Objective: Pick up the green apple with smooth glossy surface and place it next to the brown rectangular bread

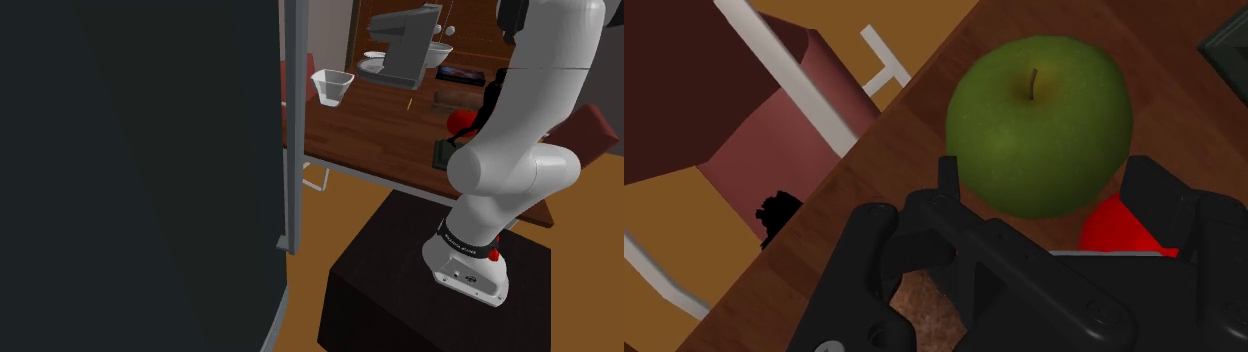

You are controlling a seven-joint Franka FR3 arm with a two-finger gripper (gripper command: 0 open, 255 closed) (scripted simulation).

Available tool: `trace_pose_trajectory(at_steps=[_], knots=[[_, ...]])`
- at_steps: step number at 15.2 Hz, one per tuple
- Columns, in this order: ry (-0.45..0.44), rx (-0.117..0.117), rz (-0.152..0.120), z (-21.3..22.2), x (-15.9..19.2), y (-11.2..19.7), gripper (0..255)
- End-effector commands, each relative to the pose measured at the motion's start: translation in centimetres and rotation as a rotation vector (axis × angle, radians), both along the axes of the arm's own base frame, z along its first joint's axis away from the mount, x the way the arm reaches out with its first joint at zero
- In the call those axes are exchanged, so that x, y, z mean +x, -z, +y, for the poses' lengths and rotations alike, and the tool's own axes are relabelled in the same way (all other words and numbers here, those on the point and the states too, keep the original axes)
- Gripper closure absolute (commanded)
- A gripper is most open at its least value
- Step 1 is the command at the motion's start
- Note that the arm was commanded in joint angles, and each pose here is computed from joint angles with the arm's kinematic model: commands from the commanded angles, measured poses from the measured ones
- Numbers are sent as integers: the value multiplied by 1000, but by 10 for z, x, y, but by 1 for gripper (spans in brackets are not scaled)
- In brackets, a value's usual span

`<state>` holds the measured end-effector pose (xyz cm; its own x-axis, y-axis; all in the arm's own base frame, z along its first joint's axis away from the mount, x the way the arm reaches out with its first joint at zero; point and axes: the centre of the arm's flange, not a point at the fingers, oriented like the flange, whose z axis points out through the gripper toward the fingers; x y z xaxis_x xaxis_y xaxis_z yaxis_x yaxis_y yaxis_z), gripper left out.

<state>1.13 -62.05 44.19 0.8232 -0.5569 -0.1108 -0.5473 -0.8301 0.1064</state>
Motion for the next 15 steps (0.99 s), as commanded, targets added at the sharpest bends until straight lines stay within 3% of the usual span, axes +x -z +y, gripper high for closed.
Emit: trace_pose_trajectory(at_steps=[1, 12, 15], knots=[[0, -1, 0, 0, -1, 10, 255], [0, -1, 0, 0, -1, 72, 255], [0, -1, 0, 0, -1, 72, 255]])
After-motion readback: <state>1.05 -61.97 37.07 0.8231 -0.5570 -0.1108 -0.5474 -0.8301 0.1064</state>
